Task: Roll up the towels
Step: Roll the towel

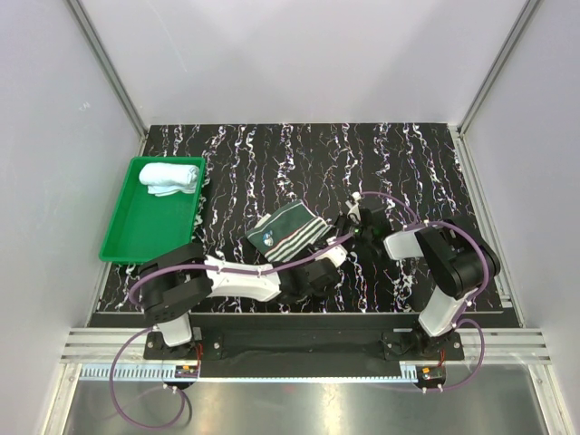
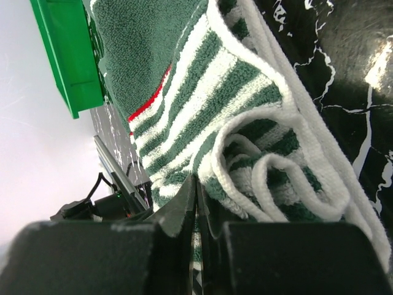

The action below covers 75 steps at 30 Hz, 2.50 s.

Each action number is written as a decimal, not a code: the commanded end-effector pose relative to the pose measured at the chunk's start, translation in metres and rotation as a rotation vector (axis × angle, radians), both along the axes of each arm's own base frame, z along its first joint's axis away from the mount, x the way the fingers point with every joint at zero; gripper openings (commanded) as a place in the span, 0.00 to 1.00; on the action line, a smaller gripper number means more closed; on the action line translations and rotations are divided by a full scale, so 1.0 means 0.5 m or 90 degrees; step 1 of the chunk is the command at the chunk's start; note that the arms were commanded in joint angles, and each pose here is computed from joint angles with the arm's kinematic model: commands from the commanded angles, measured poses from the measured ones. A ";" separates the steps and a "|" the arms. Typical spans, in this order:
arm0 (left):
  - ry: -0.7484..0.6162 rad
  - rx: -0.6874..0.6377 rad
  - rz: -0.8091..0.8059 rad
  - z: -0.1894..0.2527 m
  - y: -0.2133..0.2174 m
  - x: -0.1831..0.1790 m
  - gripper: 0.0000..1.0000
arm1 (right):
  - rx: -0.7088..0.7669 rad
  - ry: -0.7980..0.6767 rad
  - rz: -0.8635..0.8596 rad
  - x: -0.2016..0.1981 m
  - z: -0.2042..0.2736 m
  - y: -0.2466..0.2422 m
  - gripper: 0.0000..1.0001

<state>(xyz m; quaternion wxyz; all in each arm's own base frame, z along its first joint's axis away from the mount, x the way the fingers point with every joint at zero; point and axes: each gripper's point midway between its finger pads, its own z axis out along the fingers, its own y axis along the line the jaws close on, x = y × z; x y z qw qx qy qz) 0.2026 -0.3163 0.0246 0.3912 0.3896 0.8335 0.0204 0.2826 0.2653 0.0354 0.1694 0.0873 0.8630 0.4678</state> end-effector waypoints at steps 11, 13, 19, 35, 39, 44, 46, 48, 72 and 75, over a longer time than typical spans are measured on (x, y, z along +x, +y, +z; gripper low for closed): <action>0.117 -0.017 -0.006 -0.052 0.017 -0.059 0.00 | -0.195 0.025 -0.040 0.021 0.022 -0.064 0.50; 0.155 -0.050 -0.010 -0.052 0.004 -0.078 0.00 | -0.255 0.030 -0.074 0.026 0.045 -0.104 0.54; 0.258 -0.117 0.008 -0.056 -0.030 -0.116 0.00 | -0.328 -0.025 -0.211 0.088 0.204 -0.237 0.67; 0.641 -0.450 0.088 -0.027 -0.060 -0.115 0.00 | -0.171 -0.072 -0.174 -0.032 0.274 -0.230 0.64; 0.685 -0.480 0.133 -0.042 -0.042 -0.105 0.00 | -0.088 -0.058 -0.138 -0.047 0.251 -0.190 0.63; 0.756 -0.563 0.158 -0.042 -0.043 -0.092 0.00 | 0.074 -0.097 -0.088 -0.042 0.264 -0.116 0.59; 0.768 -0.574 0.168 -0.044 -0.039 -0.090 0.00 | 0.085 -0.113 -0.068 -0.036 0.261 -0.090 0.57; 0.789 -0.586 0.193 -0.053 -0.032 -0.088 0.00 | 0.087 -0.095 -0.057 -0.030 0.240 -0.069 0.54; 0.728 -0.620 0.253 -0.024 0.024 -0.012 0.42 | 0.094 0.020 -0.054 0.005 -0.015 -0.015 0.36; 0.689 -0.569 0.273 -0.015 0.044 -0.005 0.52 | 0.081 0.025 -0.050 -0.001 -0.029 -0.014 0.36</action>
